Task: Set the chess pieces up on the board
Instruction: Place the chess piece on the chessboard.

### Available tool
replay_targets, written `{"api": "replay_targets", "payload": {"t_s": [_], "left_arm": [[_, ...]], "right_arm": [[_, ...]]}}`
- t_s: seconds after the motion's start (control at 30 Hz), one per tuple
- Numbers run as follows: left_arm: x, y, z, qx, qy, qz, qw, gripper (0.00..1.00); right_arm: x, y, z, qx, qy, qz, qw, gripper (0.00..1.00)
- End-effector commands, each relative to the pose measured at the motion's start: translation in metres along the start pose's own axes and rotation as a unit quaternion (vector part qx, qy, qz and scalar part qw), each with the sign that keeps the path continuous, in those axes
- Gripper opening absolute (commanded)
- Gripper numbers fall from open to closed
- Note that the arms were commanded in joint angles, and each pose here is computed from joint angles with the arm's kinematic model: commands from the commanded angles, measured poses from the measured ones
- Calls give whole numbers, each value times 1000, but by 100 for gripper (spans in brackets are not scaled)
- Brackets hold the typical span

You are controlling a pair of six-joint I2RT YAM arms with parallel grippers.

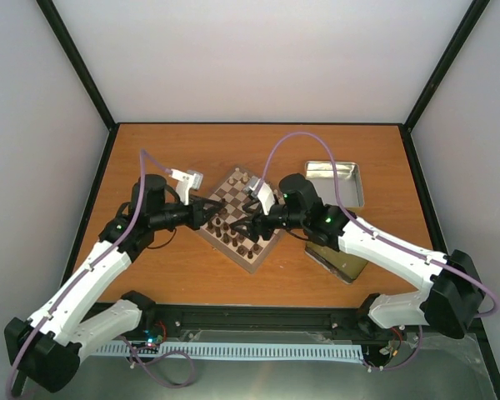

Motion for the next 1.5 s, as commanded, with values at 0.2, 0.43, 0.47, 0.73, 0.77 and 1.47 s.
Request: {"api": "replay_targets", "payload": {"t_s": [0.2,0.43,0.47,0.73,0.77,1.47], "left_arm": [[106,-38,-26,31,342,-52,938,1],[139,-69,-12,85,398,-104,908,1],[142,-71,-8,86,397,-106,908,1],[155,-97,25,115,367,-121,915,2],[156,-101,28,118,364,-124,916,3],[166,-116,44,117,352,-120,921,15]], "right_arm": [[-50,-4,-2,-21,-134,54,989,80],[-53,-7,2,-15,-134,66,989,80],[-53,-8,2,-14,-135,67,988,80],[-56,-11,2,-8,-140,67,988,80],[-56,-11,3,-7,-139,66,988,80],[-58,-15,6,2,-139,70,988,80]]}}
Point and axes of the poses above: each gripper's point midway between its finger pads, its own z axis out along the fingers, its own x axis along the line the jaws close on, y = z × x, the point moved 2 cm from there along -z, back along the fingers, and after that the axes turned 14 degrees about z, right-handed, at the moved point
